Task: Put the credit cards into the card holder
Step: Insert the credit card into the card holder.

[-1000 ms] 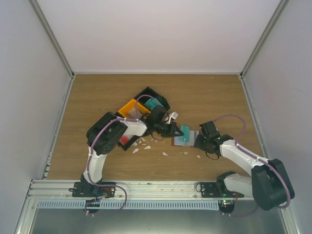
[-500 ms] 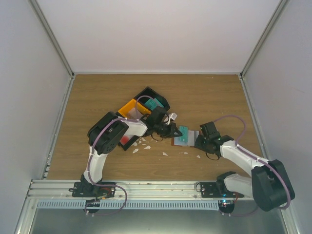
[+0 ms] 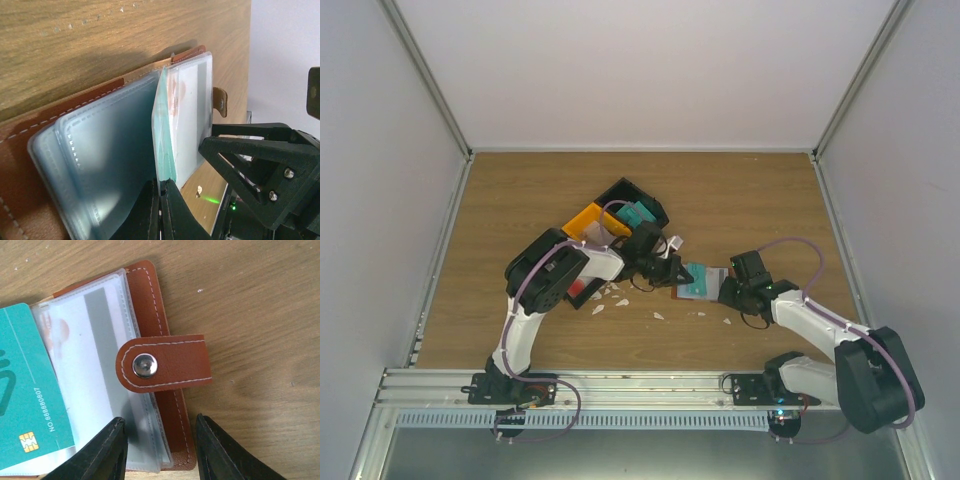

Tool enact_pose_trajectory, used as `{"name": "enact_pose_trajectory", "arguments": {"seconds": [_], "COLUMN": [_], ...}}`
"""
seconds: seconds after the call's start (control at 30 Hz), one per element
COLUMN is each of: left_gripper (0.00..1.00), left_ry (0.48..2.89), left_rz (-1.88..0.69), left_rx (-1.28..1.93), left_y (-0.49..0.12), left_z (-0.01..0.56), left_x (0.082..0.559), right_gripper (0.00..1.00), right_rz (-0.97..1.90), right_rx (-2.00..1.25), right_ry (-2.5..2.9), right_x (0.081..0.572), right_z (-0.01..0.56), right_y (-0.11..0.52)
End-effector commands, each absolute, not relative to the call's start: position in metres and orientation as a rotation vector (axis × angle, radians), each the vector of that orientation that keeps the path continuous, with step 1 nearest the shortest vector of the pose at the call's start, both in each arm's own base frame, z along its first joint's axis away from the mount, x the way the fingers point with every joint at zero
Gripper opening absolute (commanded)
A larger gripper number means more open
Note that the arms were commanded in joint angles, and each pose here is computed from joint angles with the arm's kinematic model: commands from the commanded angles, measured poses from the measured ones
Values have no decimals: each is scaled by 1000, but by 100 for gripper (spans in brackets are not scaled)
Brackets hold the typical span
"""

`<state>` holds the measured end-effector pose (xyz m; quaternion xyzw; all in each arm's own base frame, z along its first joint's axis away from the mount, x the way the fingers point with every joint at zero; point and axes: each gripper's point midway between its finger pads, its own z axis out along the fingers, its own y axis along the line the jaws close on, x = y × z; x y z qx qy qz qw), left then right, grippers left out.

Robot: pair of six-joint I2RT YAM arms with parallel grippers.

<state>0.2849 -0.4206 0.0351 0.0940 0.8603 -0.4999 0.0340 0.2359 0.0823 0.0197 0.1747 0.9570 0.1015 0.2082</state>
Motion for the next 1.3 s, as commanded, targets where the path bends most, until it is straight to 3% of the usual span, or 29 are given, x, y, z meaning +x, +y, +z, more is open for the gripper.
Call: {"name": "enact_pose_trajectory", "arguments": {"seconds": [0.0,0.9,1.27], "left_gripper": [0,0,0], "left_ry": [2657,2676,2724], "left_rz": [-1543,-1580,-1502], "left_rx": [313,353,287], "left_y": [-428,-447,-450], "left_z": [26,11,-2], "left_x": [281,275,285], "right_gripper": [39,24,24], "right_rz": [311,313,310], "right_rx": [486,504,500], "right_ry": [2694,2689,2701], "right_x": [229,228,226], "right_z": [10,5,0], "right_y": [85,84,84]}}
